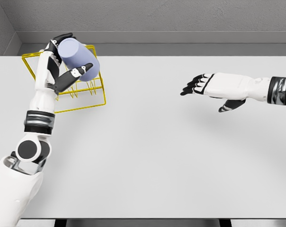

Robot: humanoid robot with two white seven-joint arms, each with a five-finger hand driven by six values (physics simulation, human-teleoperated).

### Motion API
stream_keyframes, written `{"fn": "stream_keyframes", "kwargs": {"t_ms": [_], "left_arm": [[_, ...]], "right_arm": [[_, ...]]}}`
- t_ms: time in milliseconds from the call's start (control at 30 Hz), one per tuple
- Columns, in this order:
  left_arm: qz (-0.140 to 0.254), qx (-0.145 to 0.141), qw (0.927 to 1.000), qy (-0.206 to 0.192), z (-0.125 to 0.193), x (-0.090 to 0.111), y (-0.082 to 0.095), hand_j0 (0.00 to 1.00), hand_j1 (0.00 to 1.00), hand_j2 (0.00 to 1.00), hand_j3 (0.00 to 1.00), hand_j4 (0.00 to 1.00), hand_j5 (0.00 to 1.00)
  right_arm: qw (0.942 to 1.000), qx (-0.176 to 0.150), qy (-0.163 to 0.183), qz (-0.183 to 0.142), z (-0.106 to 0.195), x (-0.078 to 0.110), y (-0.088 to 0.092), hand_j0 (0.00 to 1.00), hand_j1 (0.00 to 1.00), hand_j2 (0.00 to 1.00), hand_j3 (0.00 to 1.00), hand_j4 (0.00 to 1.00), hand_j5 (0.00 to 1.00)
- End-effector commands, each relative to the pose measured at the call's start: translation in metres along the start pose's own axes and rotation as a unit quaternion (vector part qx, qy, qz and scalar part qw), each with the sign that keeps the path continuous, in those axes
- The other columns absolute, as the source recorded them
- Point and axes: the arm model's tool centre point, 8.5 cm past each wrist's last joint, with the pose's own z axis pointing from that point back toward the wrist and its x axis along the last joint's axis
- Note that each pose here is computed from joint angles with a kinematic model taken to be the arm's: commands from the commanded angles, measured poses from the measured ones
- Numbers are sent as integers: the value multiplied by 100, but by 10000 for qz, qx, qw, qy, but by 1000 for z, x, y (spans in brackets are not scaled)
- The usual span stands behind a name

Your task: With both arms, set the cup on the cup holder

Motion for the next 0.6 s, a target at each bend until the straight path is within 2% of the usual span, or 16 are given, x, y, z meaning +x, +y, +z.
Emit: {"fn": "stream_keyframes", "kwargs": {"t_ms": [0, 433, 500, 567], "left_arm": [[-20, -47, 10000, 1, 0, 0, 0, 64, 64, 64, 64, 64, 64], [-13, -60, 10000, 38, 1, -1, 3, 64, 64, 64, 64, 64, 64], [-11, -66, 10000, 31, 1, -1, 3, 73, 73, 73, 73, 73, 73], [-12, -66, 10000, 31, 1, -1, 3, 92, 92, 92, 92, 92, 92]], "right_arm": [[10000, -15, 1, -24, 0, 0, 0, 100, 100, 100, 100, 100, 100], [10000, -37, -30, -30, -2, 1, -1, 100, 100, 100, 100, 100, 100], [10000, -37, -30, -30, -2, 1, -1, 100, 100, 100, 100, 100, 100], [10000, -29, -33, -43, -3, 1, 1, 100, 100, 100, 100, 100, 100]]}}
